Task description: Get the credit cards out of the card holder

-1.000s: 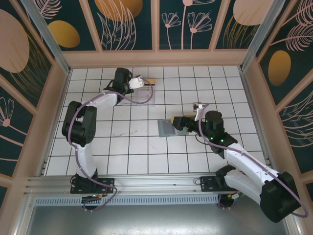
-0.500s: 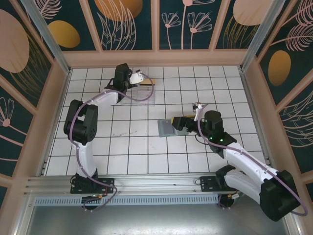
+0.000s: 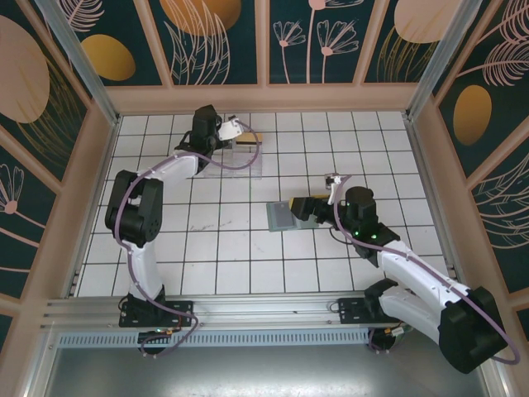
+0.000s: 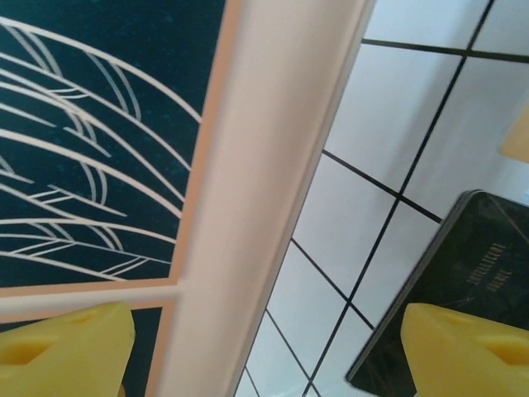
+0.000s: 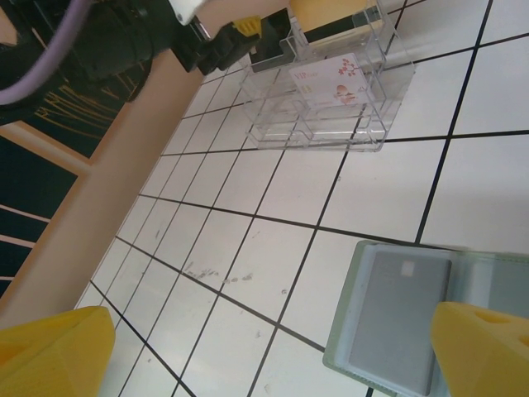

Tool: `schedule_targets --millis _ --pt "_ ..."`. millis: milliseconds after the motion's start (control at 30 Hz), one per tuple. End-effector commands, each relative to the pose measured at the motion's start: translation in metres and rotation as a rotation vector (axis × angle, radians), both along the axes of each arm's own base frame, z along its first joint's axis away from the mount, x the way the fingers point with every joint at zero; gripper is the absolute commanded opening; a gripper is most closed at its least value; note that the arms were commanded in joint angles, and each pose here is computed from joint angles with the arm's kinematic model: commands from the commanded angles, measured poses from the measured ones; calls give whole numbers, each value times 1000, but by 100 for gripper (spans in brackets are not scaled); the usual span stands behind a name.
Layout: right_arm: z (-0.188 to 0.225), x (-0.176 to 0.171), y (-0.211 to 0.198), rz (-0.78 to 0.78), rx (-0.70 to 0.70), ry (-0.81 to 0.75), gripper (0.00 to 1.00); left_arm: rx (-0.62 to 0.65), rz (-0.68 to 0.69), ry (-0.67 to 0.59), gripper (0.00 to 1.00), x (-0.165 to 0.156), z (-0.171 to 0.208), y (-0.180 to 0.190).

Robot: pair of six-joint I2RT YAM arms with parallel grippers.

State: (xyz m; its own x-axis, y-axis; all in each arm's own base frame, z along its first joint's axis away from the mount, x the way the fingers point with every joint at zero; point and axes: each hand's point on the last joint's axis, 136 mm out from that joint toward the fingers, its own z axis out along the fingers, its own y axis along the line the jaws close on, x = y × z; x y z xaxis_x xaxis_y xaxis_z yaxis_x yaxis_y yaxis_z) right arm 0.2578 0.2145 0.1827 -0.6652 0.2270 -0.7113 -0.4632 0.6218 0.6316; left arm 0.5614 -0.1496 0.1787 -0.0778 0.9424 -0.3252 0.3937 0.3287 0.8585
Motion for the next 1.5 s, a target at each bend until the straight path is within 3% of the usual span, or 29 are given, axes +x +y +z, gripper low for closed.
schedule_targets --millis 0,133,200,400,567,733,833,933,1033,1067,1233,1467 --pt "19 4 3 8 22 -59 99 -119 37 -81 85 -9 51 8" --pt "19 5 3 3 15 -53 99 -255 104 -141 90 -22 81 18" --pt "19 6 3 1 13 -54 99 -370 159 -187 98 -31 102 25" --pt "16 9 1 -21 -11 -45 99 -772 346 -315 99 -62 161 56" --pt "8 16 -7 -87 -56 -22 99 -992 509 -335 99 -84 178 80" --pt "-8 22 -14 -146 -117 33 99 -1230 464 -133 99 -111 176 58" --pt "-22 23 -18 -169 -142 75 91 -1412 388 -19 94 -138 170 41" --pt "-38 23 -22 -186 -169 109 72 -1579 356 81 82 -164 148 32" --pt "-58 27 -30 -227 -220 162 43 -1691 407 200 65 -182 113 26" --pt "-66 30 -35 -246 -238 189 37 -1713 430 248 62 -187 100 22" --pt "-99 41 -53 -299 -269 298 27 -1729 490 440 54 -212 48 -13" --pt "-129 57 -64 -337 -320 376 27 -1769 492 608 54 -240 2 -54"
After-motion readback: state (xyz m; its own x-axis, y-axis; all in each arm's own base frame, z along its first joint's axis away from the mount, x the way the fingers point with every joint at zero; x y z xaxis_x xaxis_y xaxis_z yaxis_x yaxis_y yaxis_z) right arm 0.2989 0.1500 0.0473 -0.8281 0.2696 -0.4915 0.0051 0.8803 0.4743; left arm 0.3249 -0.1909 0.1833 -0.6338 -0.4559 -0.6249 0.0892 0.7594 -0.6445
